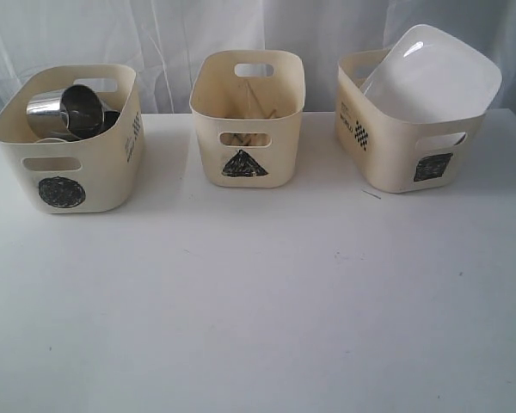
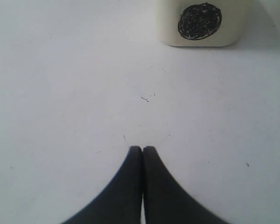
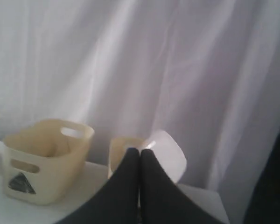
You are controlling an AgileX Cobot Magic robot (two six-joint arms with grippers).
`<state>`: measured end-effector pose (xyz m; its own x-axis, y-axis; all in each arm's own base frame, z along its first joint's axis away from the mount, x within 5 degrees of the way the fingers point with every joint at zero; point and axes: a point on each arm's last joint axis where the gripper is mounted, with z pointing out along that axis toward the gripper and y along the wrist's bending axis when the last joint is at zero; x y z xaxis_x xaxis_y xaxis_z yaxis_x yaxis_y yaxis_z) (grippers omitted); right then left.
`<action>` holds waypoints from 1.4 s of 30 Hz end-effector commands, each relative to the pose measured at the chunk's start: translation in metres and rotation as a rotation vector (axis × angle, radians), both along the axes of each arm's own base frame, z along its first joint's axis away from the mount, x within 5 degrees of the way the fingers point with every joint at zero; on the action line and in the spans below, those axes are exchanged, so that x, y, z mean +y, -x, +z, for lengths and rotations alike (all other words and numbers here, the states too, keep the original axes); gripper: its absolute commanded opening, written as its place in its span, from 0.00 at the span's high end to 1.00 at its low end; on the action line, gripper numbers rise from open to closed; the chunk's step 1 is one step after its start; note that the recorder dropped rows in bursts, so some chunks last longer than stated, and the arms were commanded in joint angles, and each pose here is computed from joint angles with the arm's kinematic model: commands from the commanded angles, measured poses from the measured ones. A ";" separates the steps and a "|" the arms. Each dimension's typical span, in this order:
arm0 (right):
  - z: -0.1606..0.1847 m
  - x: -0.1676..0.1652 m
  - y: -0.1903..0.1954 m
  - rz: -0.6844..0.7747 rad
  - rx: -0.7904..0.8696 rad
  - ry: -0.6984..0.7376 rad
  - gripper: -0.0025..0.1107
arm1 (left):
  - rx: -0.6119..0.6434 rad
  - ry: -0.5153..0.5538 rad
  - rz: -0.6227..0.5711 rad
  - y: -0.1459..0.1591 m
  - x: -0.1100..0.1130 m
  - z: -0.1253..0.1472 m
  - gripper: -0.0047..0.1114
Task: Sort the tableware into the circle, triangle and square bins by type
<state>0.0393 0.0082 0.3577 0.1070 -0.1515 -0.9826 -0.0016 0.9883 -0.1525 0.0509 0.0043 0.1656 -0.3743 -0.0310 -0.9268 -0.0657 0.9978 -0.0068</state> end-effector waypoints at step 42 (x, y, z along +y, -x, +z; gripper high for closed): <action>-0.176 -0.012 -0.014 -0.097 0.368 -0.005 0.98 | -0.005 0.010 -0.008 0.000 -0.001 -0.001 0.96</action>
<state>0.0536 -0.0039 0.1815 -0.2724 -0.1313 -0.9532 0.0432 0.9880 -0.1484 0.0510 0.0043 0.1656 -0.3711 -0.0308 -0.9281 -0.0654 0.9978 -0.0069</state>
